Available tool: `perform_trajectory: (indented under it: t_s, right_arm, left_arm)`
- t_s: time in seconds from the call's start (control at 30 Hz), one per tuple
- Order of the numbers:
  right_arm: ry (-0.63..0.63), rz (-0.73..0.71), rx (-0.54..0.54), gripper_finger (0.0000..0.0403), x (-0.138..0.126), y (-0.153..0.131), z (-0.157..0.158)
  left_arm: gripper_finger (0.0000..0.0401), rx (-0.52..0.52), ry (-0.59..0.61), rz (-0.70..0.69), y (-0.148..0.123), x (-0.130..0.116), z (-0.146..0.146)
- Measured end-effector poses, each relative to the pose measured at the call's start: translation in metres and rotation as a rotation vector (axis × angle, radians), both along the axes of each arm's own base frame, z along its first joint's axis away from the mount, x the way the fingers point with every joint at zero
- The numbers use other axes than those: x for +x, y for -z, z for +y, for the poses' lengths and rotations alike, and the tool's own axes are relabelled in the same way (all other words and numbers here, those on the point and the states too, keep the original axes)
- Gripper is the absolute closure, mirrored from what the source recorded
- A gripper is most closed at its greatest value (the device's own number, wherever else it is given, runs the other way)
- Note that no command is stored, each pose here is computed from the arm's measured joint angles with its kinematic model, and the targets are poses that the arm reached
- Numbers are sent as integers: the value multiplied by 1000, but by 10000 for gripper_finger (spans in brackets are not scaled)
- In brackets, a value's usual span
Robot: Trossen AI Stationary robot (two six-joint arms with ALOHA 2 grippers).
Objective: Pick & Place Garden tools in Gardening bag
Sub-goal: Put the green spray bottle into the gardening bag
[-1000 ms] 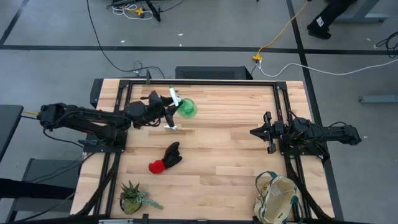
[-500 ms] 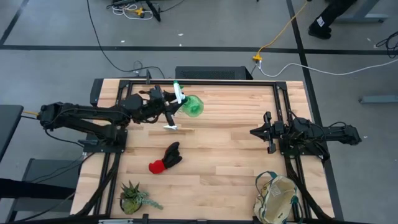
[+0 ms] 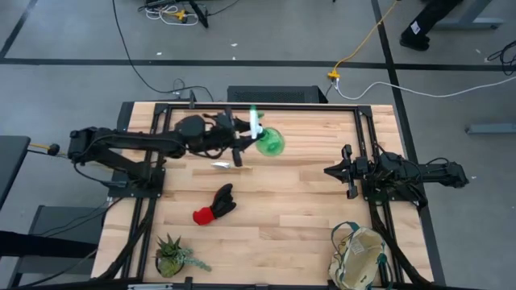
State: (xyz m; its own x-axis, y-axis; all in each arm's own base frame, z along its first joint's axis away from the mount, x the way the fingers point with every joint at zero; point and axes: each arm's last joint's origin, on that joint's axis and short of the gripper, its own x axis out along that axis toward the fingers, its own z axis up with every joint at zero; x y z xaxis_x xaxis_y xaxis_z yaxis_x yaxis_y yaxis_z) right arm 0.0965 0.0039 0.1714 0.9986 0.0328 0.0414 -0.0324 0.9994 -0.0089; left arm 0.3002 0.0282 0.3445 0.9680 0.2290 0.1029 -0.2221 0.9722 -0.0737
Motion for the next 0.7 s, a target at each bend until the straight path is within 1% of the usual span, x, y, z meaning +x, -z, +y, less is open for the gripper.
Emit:
perform_trajectory:
  t_s: [0.17, 0.4, 0.57, 0.7]
  right_arm:
    - [0, 0, 0, 373, 0, 0, 0]
    - [0, 0, 0, 373, 0, 0, 0]
    - [0, 0, 0, 373, 0, 0, 0]
    - [0, 0, 0, 373, 0, 0, 0]
  left_arm:
    - [254, 18, 84, 75, 2, 22, -4]
    - [254, 39, 146, 193, 12, 47, -12]
    - [250, 40, 167, 242, 22, 57, -17]
    - [251, 39, 175, 267, 25, 58, -20]
